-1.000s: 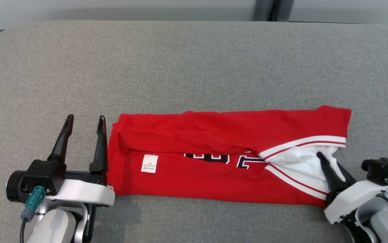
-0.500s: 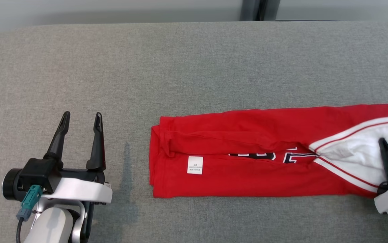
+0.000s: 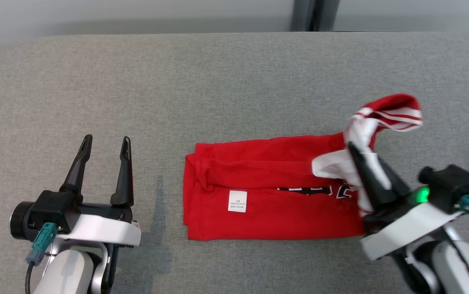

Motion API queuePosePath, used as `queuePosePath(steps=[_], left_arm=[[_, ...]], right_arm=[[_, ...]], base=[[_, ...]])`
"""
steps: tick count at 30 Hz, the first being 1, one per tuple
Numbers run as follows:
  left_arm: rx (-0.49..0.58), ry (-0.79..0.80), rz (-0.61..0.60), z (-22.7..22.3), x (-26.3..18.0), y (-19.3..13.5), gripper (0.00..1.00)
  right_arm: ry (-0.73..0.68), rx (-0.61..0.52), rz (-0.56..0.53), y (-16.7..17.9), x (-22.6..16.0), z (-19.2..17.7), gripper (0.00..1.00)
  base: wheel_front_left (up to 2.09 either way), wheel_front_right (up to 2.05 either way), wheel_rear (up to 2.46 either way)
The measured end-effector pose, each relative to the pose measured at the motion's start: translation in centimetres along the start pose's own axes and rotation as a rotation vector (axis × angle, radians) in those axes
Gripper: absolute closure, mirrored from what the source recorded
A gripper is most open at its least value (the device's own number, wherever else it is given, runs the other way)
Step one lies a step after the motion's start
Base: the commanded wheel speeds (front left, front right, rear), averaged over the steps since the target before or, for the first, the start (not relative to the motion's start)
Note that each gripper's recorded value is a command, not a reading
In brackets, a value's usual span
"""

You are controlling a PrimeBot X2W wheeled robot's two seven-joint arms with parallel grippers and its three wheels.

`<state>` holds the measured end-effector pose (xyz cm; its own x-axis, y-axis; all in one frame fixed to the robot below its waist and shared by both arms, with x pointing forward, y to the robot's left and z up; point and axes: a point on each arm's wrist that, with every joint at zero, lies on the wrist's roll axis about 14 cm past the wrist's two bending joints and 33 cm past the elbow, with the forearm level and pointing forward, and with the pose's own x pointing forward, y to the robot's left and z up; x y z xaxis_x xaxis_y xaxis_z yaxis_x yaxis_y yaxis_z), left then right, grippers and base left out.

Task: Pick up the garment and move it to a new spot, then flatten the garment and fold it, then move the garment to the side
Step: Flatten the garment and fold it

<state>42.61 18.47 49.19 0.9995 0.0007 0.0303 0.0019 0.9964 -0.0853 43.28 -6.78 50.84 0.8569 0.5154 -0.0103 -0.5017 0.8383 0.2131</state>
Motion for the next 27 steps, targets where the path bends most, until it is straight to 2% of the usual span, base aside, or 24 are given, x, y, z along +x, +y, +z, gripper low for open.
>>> queuePosePath(steps=[5,9,19,25,26,27], left_arm=[[-0.003,-0.003,0.007,0.1,-0.2,0.3,0.00],[-0.005,0.004,0.018,0.0,-0.5,0.6,0.00],[-0.010,0.018,0.048,-0.6,-0.7,1.5,0.00],[-0.005,0.037,0.052,-1.3,-0.5,1.6,0.00],[-0.004,0.040,0.047,-1.5,-0.5,1.5,0.00],[-0.003,0.041,0.046,-1.5,-0.4,1.5,0.00]], right_arm=[[-0.003,0.070,0.166,6.5,2.6,-0.1,1.00],[0.055,0.117,0.265,10.1,4.1,-2.1,1.00],[0.186,0.181,0.380,14.2,6.4,-7.5,1.00],[0.213,0.214,0.402,15.1,7.2,-9.5,0.99],[0.210,0.220,0.404,15.3,7.3,-9.6,0.66],[0.204,0.221,0.410,15.4,7.4,-9.5,0.57]], base=[[0.00,0.00,0.00],[0.00,0.00,0.00],[0.00,0.00,0.00],[0.00,0.00,0.00],[0.00,0.00,0.00],[0.00,0.00,0.00]])
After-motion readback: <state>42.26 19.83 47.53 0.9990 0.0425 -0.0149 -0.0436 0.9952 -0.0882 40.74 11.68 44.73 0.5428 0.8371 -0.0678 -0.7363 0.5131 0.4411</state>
